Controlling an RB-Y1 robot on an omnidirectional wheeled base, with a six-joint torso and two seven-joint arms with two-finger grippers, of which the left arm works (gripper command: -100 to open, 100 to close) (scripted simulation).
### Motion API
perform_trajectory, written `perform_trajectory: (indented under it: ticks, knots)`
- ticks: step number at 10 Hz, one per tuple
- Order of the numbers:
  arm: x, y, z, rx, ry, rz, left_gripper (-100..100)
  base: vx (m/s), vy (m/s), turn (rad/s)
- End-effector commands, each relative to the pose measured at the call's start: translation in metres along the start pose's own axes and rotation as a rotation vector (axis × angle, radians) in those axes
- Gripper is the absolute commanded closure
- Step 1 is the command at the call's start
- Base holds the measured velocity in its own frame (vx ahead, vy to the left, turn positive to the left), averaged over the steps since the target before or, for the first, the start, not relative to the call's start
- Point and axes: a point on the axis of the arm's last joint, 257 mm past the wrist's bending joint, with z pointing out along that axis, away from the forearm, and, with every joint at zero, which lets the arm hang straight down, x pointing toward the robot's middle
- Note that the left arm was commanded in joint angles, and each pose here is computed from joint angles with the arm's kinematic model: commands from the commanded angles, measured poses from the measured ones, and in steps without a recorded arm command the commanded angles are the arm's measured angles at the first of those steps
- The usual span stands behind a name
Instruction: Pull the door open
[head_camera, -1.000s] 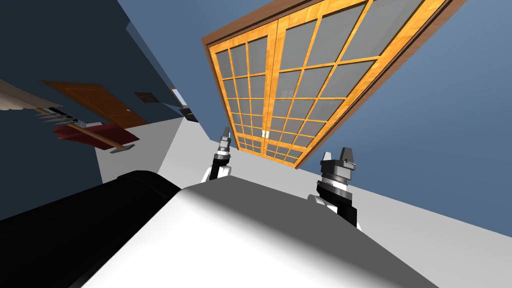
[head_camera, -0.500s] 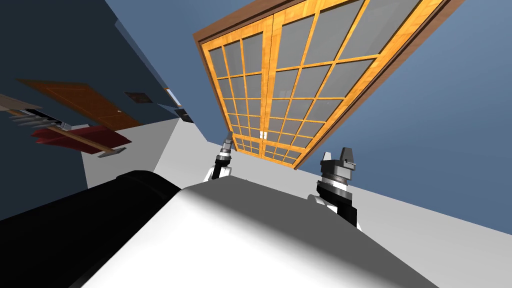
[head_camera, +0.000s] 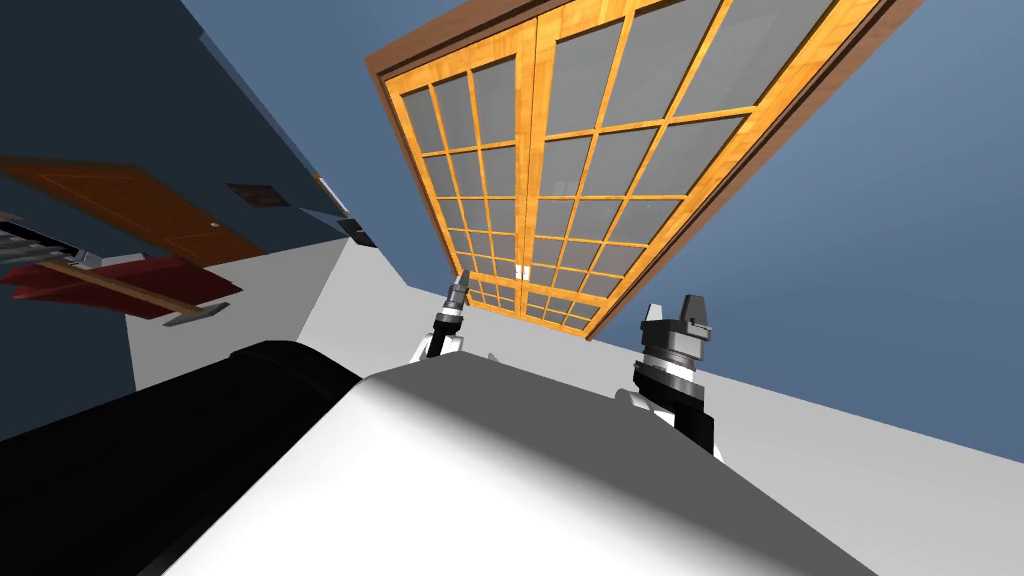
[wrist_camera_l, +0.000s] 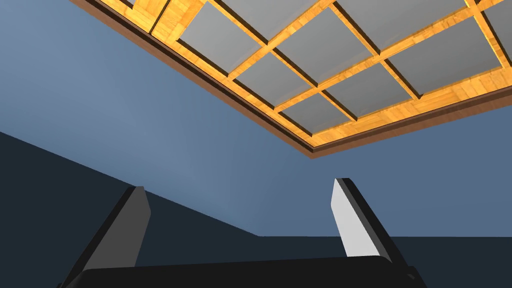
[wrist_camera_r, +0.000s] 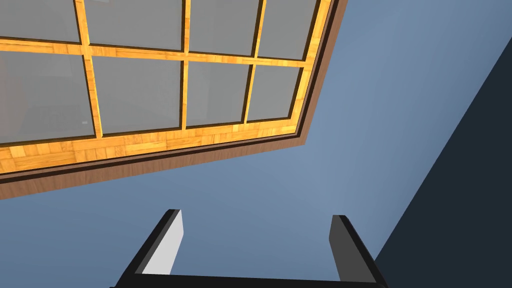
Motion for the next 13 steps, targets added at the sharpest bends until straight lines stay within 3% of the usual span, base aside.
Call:
perform_trajectory:
  ticks: [1, 6, 13]
  knots:
    - [0.007, 0.014, -0.0057, -0.018, 0.016, 0.047, -100, 0.089, -0.003, -0.069]
    - [0.027, 0.055, -0.0221, -0.071, 0.068, 0.186, -100, 0.105, 0.002, -0.066]
    - [0.056, 0.114, -0.0557, -0.152, 0.158, 0.373, -100, 0.097, -0.001, -0.072]
